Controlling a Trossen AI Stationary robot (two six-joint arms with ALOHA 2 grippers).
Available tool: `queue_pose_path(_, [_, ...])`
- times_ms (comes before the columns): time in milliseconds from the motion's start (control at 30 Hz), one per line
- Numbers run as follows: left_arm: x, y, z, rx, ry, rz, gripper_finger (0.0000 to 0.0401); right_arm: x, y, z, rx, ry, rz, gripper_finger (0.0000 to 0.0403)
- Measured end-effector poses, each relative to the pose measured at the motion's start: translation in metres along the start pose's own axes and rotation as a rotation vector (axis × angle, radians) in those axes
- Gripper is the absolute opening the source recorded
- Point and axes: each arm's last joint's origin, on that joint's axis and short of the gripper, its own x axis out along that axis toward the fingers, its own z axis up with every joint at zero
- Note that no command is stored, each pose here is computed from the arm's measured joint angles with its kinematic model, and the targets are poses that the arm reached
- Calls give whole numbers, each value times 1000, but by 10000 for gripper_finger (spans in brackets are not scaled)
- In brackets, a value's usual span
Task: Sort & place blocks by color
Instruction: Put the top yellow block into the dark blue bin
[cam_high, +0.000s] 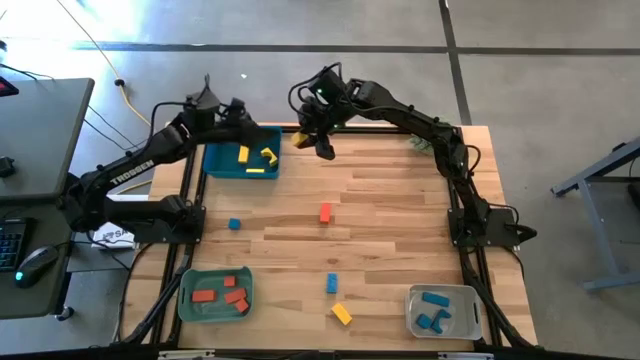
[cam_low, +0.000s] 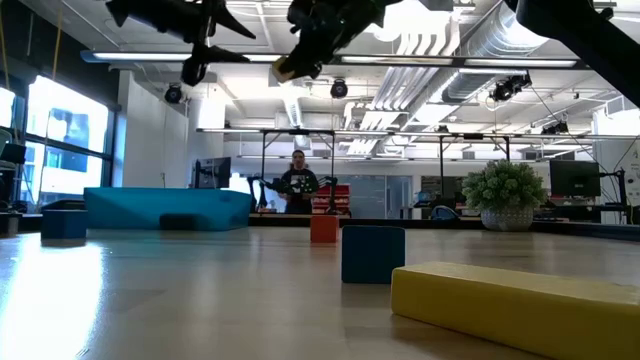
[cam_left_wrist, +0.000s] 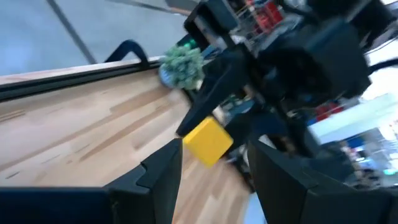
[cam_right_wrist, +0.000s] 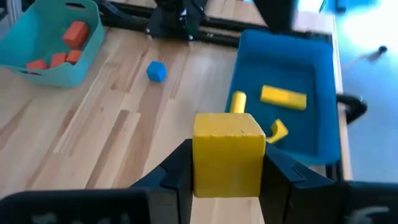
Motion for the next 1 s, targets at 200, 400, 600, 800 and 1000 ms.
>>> queue_pose_path(200, [-5,2,10,-60,-12,-86,172,-1,-4,5,-74,-60,-8,106])
queue_pose_path(400, [-9,8,16,-90,-40,-66,176,-3,-8,8,-111,-121,-6,106])
queue_pose_path(600, [-9,18,22,-185,-34,-65,196,-9,-17,13,-156,-232,16,106])
queue_pose_path(800, [-1,26,28,-290,47,-155,200,-14,-24,18,-187,-296,-18,106])
queue_pose_path(1000, [12,30,35,-298,50,-218,201,-14,-25,20,-204,-316,-31,106])
